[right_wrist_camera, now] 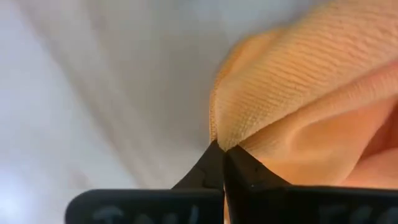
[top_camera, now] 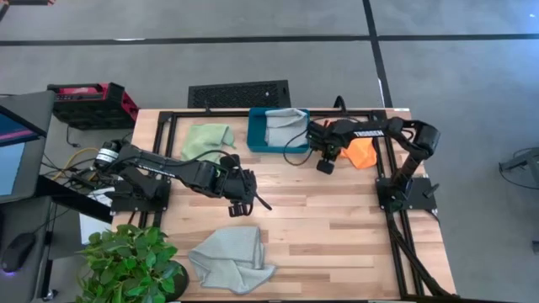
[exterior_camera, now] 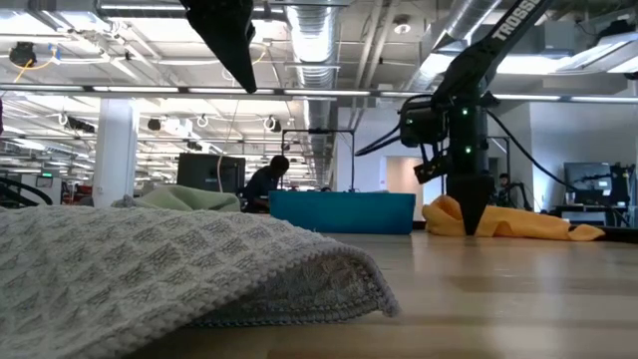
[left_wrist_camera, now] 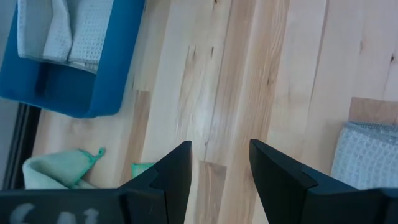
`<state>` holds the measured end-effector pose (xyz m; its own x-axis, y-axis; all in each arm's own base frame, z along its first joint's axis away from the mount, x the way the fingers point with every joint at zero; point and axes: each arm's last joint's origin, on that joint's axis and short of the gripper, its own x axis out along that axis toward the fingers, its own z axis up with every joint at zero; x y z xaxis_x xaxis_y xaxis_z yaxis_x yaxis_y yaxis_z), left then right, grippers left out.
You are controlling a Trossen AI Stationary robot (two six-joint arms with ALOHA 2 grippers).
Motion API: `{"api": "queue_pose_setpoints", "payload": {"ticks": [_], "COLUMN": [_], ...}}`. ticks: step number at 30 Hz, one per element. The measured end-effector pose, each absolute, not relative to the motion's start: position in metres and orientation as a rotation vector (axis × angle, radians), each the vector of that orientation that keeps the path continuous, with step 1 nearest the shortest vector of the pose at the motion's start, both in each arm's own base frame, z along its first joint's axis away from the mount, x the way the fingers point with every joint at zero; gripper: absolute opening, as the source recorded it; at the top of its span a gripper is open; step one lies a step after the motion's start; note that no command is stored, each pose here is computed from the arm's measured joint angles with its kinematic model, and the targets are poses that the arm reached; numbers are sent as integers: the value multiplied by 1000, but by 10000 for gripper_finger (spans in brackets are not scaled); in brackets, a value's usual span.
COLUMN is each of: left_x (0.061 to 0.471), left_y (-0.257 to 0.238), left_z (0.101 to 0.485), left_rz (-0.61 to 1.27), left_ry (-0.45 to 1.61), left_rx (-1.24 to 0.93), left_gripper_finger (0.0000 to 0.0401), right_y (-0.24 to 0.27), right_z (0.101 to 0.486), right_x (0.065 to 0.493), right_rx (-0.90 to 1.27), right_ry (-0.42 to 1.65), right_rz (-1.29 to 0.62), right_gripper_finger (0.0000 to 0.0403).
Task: Fold microfiber towels
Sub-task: Fold the orange towel
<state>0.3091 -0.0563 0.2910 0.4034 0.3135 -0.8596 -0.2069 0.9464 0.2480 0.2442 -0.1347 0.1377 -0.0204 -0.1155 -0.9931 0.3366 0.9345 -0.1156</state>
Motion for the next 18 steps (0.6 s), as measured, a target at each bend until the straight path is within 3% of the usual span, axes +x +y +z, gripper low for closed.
{"api": "queue_pose_setpoints", "payload": {"ticks": [12,18], "left_x": [305,317], "left_y": [-60,-62], "left_z": [250,226], "left_rz": [323,237], "left_ry": [1125,955], "left_rx": [106,156], "left_gripper_finger": [153,153], "right_y": [-50,-13], "right_z": [161,183], "right_x": [261,262], "right_rx": [111,103], "right_ry": [1451,1329], "right_rz": [-228,-187], "right_gripper_finger": [7,5]}}
